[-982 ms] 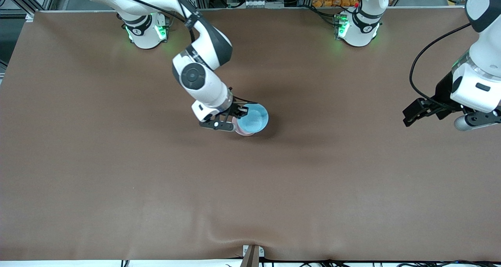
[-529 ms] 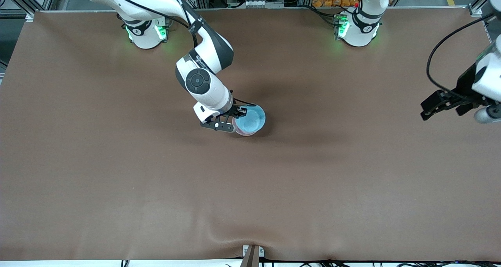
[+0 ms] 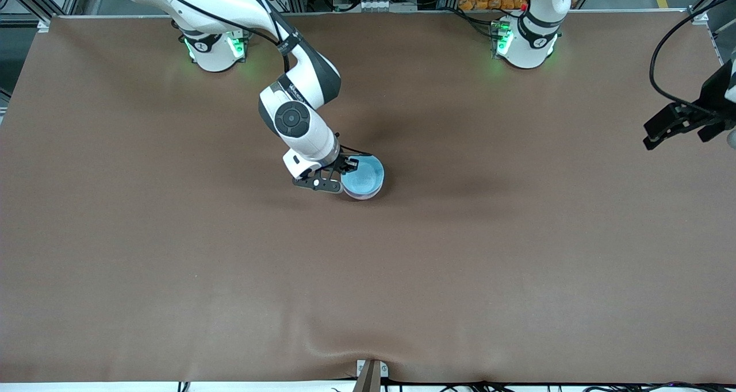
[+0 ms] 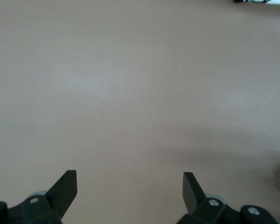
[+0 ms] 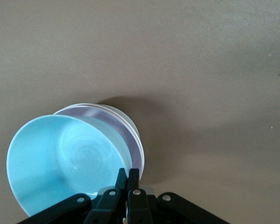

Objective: Stack pink and blue bowls on white bowl

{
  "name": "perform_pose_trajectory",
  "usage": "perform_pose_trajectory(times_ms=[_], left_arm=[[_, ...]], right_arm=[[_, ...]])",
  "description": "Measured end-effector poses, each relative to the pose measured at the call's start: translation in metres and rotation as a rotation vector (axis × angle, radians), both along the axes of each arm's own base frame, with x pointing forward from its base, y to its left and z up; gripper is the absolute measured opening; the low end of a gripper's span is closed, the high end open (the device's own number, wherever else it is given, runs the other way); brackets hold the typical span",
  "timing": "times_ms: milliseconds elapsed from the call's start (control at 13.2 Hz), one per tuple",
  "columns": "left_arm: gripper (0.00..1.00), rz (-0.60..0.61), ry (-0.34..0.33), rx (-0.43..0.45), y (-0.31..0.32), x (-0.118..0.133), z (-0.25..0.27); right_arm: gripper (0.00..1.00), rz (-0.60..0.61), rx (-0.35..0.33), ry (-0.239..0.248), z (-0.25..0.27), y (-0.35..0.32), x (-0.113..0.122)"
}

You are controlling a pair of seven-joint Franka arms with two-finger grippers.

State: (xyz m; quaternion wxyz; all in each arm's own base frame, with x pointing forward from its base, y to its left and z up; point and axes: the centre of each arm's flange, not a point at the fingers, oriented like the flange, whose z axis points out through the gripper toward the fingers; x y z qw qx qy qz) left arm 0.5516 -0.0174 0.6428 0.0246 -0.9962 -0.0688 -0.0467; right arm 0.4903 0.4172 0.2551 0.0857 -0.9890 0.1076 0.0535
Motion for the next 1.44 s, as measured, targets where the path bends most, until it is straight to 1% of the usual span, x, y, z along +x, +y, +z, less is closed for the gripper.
perform_pose_trajectory(times_ms=[227,302,378,453,529,604,756,907,982,1209,1436], left_arm=[[1.0,-0.001,0.009,-0.005,-0.001,-0.006,0.004],[1.0,-0.002,0.01,-0.01,-0.002,-0.006,0.003],[1.0,-0.003,0.011,-0.012,-0.002,-0.006,0.002],[1.0,-0.004,0.013,-0.012,-0.003,-0.006,0.002],[1.0,-0.004,0.013,-0.013,-0.003,-0.006,0.002],[1.0,-0.004,0.013,-0.013,-0.003,-0.006,0.002],[1.0,-0.002,0.012,-0.014,-0.002,-0.006,0.002],[1.0,0.002,0.012,-0.014,0.001,-0.006,0.002],[1.0,0.007,0.012,-0.015,0.003,-0.006,0.002],[1.0,0.014,0.006,-0.015,0.007,-0.005,0.003],[1.0,0.016,0.005,-0.016,0.008,-0.005,0.002]], right_arm=[[0.03,0.0,0.001,-0.001,-0.001,0.0,-0.001],[0.08,0.001,0.001,-0.001,-0.001,0.0,-0.001],[0.17,0.001,0.001,-0.001,-0.001,0.0,-0.001],[0.29,0.001,0.001,-0.002,-0.001,0.0,-0.001],[0.38,0.0,0.002,-0.003,0.001,0.0,0.0],[0.5,-0.001,0.004,-0.007,0.003,0.0,0.0],[0.69,-0.004,0.007,-0.015,0.013,-0.002,0.003],[0.91,-0.011,-0.001,-0.012,0.028,-0.014,0.01],[0.99,-0.004,-0.005,-0.012,0.036,-0.024,0.016],[1.0,0.009,-0.016,-0.003,0.045,-0.074,0.045],[1.0,0.021,-0.015,-0.01,0.047,-0.146,0.082]])
